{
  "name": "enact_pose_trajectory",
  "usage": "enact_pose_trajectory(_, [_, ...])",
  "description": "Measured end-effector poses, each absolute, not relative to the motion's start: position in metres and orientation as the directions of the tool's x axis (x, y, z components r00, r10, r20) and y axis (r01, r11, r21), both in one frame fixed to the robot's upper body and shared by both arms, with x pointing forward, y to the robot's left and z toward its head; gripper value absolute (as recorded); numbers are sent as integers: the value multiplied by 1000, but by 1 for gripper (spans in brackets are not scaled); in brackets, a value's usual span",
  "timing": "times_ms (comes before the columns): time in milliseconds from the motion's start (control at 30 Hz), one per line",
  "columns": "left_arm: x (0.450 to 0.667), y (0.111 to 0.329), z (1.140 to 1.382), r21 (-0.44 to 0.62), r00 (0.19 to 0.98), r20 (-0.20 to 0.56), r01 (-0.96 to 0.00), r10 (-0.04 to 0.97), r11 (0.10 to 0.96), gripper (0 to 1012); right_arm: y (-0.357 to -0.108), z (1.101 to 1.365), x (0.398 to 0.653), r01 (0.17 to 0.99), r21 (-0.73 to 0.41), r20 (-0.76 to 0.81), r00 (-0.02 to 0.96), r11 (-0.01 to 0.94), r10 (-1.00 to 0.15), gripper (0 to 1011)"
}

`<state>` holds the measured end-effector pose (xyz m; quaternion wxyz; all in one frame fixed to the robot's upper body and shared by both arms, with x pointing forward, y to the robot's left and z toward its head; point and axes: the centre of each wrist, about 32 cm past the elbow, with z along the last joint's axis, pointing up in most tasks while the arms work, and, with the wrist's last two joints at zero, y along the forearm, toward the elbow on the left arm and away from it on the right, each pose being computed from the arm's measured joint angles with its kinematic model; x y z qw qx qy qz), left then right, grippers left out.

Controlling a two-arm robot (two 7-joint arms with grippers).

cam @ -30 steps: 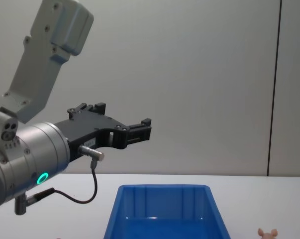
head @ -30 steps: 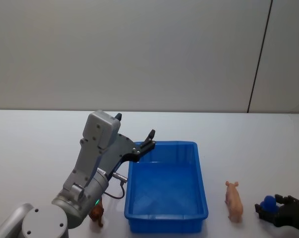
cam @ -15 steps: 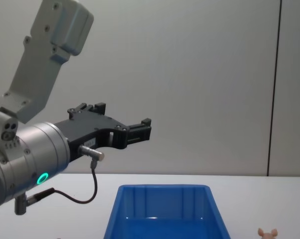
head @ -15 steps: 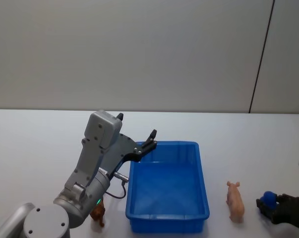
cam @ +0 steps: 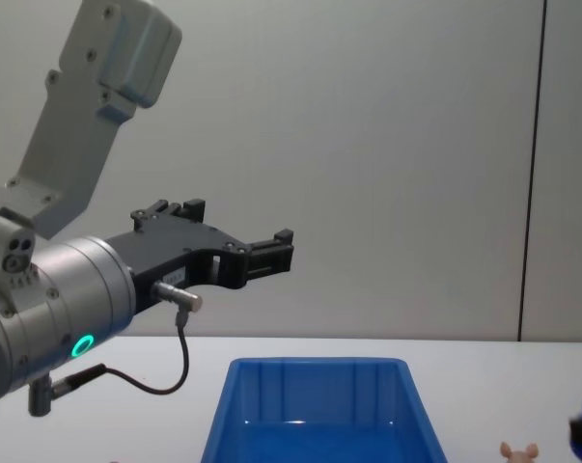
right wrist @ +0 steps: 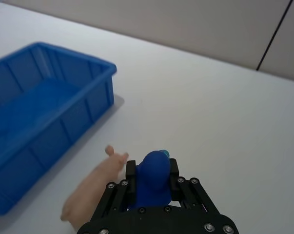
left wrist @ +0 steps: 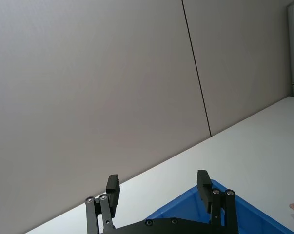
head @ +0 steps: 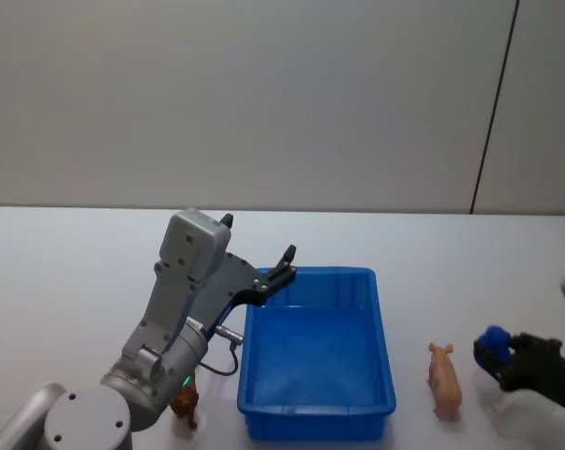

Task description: Pick up the two dolls from the table and place them into the box.

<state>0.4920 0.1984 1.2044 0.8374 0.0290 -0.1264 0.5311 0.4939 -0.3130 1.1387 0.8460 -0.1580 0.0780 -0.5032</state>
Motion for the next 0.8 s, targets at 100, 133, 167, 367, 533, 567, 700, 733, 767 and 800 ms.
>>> enact_pose_trajectory(100, [492, 198, 1204, -86, 404, 242, -897, 882, 434, 1001, -308, 1147, 498, 833, -308, 39, 494, 460, -869, 346])
enact_pose_trajectory(133, [492, 198, 1204, -86, 404, 242, -897, 882, 434, 1001, -305, 1151, 499, 833, -290, 43, 503, 471, -863, 343])
enact_pose_trajectory(167, [492, 198, 1204, -86, 404, 242, -897, 882, 434, 1001, -304, 1153, 500, 833, -282, 45, 508, 477, -860, 337])
enact_pose_trajectory(367, [492, 198, 1204, -86, 404, 243, -897, 882, 434, 1001, -288, 1169, 509, 815, -220, 59, 560, 536, -827, 298])
enact_pose_trajectory(533, [492, 198, 1204, -86, 404, 242, -897, 882, 434, 1001, -273, 1178, 515, 788, -193, 65, 604, 584, -794, 274])
enact_pose_trajectory(567, [492, 198, 1204, -86, 404, 242, -897, 882, 434, 1001, -268, 1180, 516, 777, -187, 66, 620, 600, -782, 265])
enact_pose_trajectory(700, [492, 198, 1204, -86, 404, 243, -897, 882, 434, 1001, -253, 1184, 520, 748, -183, 65, 657, 638, -751, 244])
enact_pose_trajectory(733, [492, 198, 1204, -86, 404, 243, -897, 882, 434, 1001, -250, 1184, 520, 741, -185, 65, 665, 646, -744, 240])
enact_pose_trajectory(767, [492, 198, 1204, -86, 404, 242, -897, 882, 434, 1001, -247, 1184, 521, 735, -187, 64, 671, 652, -739, 235])
enact_pose_trajectory(800, [492, 198, 1204, -86, 404, 242, -897, 882, 434, 1001, -240, 1183, 522, 724, -191, 62, 683, 663, -728, 225])
